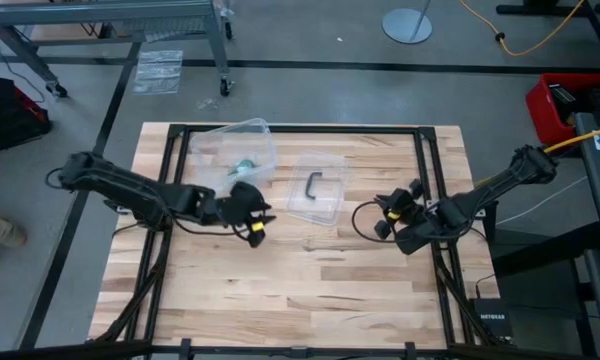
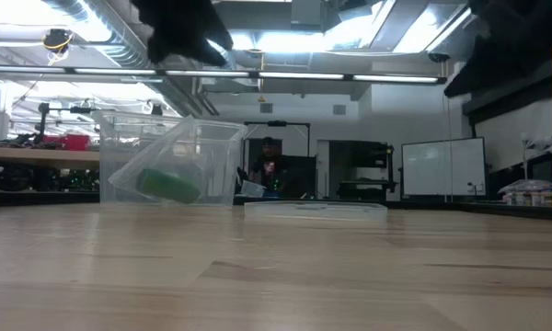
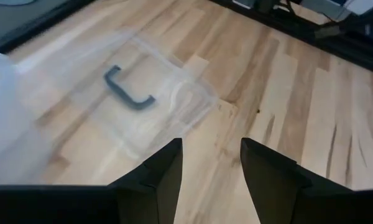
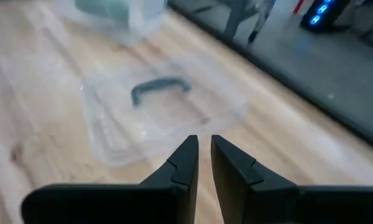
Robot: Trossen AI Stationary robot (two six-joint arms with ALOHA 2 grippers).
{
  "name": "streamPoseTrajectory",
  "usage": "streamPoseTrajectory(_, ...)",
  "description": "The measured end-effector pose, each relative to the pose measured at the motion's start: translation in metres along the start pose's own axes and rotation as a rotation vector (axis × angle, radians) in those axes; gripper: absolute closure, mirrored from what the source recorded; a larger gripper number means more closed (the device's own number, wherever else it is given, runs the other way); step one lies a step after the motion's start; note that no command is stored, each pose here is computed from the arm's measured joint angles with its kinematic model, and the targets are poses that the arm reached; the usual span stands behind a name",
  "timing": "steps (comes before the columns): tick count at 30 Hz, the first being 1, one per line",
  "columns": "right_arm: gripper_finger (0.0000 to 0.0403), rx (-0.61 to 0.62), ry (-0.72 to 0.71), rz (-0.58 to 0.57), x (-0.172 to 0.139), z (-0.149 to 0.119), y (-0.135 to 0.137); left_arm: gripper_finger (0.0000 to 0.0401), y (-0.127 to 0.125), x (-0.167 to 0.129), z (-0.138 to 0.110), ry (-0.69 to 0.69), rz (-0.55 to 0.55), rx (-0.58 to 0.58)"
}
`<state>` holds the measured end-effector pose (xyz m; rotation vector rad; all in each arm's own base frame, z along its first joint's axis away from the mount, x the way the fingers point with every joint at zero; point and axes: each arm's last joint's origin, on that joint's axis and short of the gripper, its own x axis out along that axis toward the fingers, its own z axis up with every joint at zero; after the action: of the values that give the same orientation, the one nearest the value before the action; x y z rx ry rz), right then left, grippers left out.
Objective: Roll bandage
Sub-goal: Close the transparent bin with the transparent bin cover
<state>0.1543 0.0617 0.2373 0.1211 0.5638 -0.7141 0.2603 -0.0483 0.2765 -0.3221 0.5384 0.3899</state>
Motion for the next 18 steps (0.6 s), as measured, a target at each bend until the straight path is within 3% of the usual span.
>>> streamPoseTrajectory(8,0.0354,0.212,-0.069,0.093,0.024,-0.026,0.011,0.0246,-0.014,0.059,-0.025,-0.005,0.014,0.051)
streamPoseTrajectory(18,0.0354,0.449,-0.066,0.037,0.065,-0.042,0.011,0.0246,-0.015,0.134,-0.039,-0.11,0.078,0.128)
